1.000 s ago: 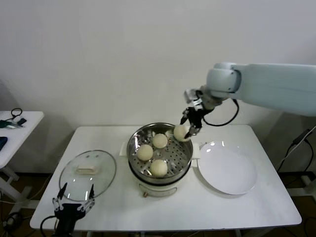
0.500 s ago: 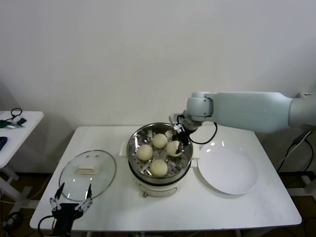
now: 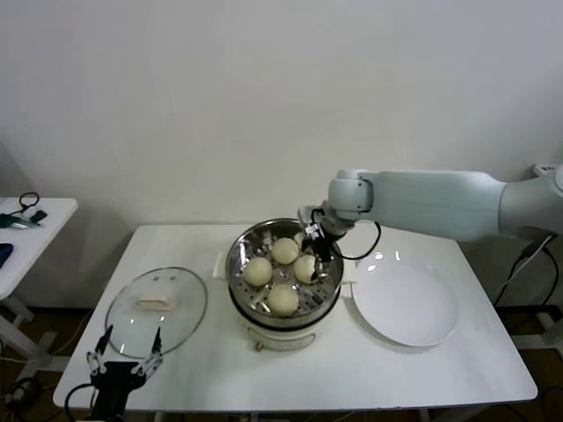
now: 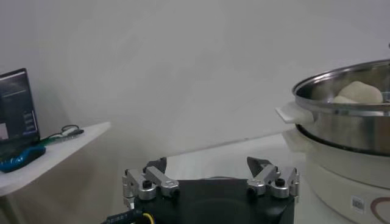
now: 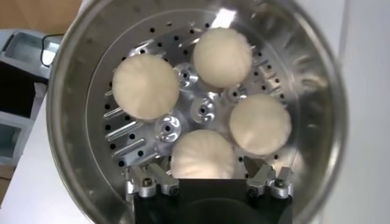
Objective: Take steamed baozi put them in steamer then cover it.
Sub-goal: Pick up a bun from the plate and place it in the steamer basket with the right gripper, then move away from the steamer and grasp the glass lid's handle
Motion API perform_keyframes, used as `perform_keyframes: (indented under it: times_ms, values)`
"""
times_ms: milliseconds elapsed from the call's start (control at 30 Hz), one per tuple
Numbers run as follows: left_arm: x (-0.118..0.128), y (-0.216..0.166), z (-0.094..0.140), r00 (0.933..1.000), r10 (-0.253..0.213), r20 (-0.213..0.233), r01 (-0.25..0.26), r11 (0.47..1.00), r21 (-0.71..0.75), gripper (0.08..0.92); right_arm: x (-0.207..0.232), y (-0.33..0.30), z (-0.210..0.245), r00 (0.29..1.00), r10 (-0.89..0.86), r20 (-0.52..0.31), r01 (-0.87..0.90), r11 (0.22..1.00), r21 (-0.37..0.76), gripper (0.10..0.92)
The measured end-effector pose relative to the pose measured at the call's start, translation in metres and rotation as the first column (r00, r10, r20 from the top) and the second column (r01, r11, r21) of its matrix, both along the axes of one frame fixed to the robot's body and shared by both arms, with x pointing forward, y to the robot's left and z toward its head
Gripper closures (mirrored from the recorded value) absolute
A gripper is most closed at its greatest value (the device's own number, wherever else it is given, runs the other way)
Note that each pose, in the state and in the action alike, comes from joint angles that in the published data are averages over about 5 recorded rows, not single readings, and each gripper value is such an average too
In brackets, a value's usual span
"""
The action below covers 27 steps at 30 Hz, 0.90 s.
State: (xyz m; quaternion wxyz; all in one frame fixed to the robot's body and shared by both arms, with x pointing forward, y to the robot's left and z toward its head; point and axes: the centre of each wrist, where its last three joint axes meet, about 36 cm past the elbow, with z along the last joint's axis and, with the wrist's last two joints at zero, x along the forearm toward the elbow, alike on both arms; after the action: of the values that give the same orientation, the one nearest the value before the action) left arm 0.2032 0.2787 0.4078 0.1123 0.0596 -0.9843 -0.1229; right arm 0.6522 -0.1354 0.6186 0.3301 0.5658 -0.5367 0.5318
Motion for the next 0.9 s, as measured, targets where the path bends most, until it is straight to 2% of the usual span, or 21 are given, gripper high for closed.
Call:
perform_keyframes:
  times_ms: [167, 367, 567, 700, 900]
  values:
    - [0.0, 0.001, 0.0, 1.0, 0.003, -0.003, -0.003, 1.0, 0.007, 0.177, 0.011, -0.021, 0.04, 0.997, -0.066, 0.035, 0.062, 0.994, 0.088, 0.2]
    - [0.002, 0.001, 0.001, 1.0, 0.008, -0.003, -0.008, 1.0, 0.003, 0.177, 0.015, -0.054, 0.071, 0.963, -0.238, 0.129, 0.183, 0.923, 0.337, 0.2]
    - [0.008, 0.001, 0.003, 1.0, -0.003, 0.002, 0.003, 1.0, -0.009, 0.177, 0.002, -0.107, 0.061, 0.866, -0.47, 0.172, 0.281, 0.741, 0.61, 0.2]
    - [0.014, 0.0, 0.005, 0.9998, -0.014, 0.014, 0.014, 1.0, -0.015, 0.177, -0.019, -0.151, 0.029, 0.786, -0.605, 0.129, 0.33, 0.586, 0.74, 0.2]
    - [0.023, 0.002, 0.006, 0.9994, -0.021, 0.027, 0.022, 1.0, -0.011, 0.177, -0.06, -0.198, -0.022, 0.691, -0.722, 0.046, 0.348, 0.388, 0.853, 0.2]
